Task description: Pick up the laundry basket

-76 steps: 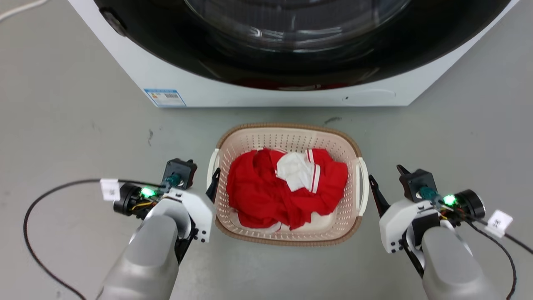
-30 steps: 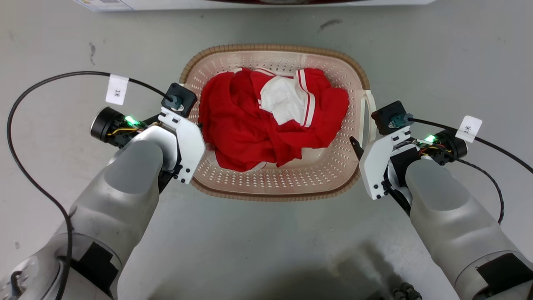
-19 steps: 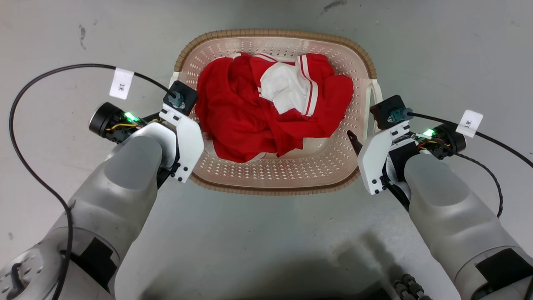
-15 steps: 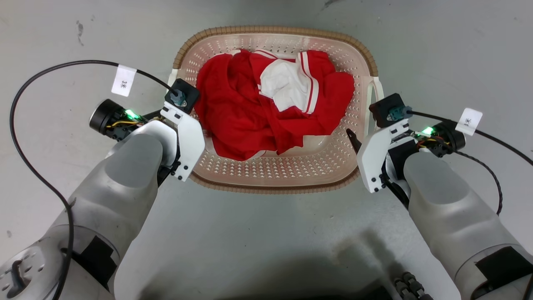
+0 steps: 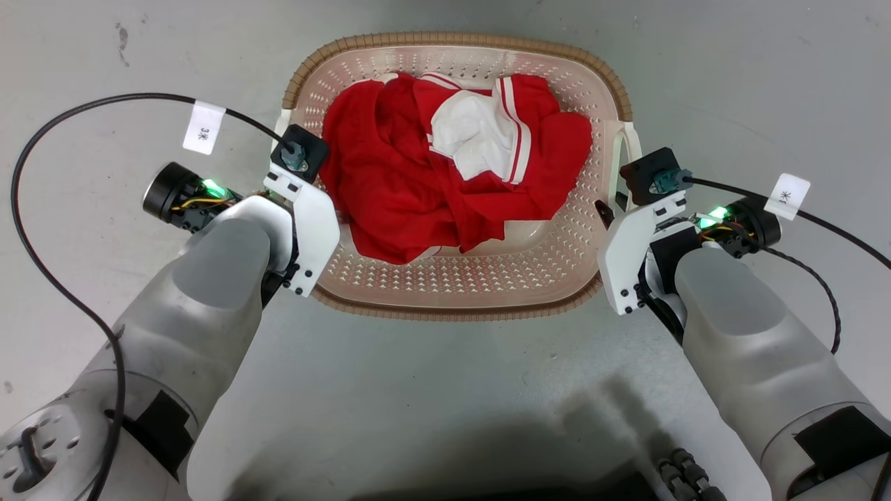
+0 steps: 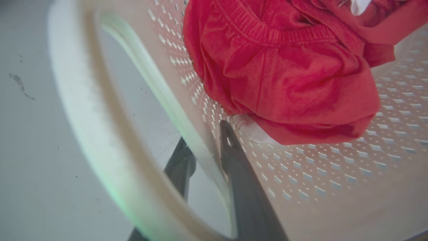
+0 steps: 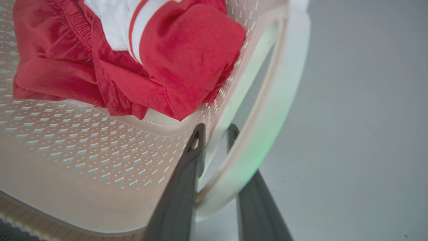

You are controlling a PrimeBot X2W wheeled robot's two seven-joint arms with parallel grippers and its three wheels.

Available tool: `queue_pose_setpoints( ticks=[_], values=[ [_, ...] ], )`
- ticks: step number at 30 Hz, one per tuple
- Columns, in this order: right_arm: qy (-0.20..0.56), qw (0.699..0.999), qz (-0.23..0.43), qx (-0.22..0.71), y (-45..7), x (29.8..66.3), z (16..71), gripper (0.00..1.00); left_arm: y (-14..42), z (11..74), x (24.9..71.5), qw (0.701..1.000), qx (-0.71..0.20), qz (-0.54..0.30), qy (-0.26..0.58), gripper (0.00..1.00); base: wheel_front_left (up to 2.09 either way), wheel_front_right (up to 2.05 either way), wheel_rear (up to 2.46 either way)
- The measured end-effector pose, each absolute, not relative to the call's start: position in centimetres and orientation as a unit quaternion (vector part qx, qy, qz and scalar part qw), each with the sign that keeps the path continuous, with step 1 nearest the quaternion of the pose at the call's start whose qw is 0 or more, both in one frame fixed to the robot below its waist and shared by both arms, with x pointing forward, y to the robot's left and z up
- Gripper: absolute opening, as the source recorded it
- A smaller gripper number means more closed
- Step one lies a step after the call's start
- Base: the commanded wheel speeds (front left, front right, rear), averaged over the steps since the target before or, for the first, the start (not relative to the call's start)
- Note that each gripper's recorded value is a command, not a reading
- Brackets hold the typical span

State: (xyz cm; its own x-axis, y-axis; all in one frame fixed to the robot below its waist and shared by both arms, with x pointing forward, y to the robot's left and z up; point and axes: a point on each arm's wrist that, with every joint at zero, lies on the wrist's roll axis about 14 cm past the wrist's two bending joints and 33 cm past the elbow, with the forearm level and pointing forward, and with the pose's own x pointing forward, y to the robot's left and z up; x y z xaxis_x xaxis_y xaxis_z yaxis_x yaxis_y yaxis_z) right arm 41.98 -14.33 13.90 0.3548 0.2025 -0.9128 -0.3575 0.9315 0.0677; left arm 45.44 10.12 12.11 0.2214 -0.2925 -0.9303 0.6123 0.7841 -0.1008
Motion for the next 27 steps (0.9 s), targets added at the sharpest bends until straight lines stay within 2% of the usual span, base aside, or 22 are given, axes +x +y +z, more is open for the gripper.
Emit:
queue_pose_setpoints(
  ticks=[12,27],
  values=[
    [0.531,0.825,0.177,-0.081,-14.1,42.6,15.4,0.0,10.0,13.7,45.1,0.77,0.14,-0.29,0.551,0.0,0.0,0.0,0.0],
    [0.529,0.821,0.186,-0.103,-13.9,39.5,20.4,0.0,10.0,19.0,40.3,0.763,0.128,-0.278,0.569,0.0,0.0,0.0,0.0]
  ],
)
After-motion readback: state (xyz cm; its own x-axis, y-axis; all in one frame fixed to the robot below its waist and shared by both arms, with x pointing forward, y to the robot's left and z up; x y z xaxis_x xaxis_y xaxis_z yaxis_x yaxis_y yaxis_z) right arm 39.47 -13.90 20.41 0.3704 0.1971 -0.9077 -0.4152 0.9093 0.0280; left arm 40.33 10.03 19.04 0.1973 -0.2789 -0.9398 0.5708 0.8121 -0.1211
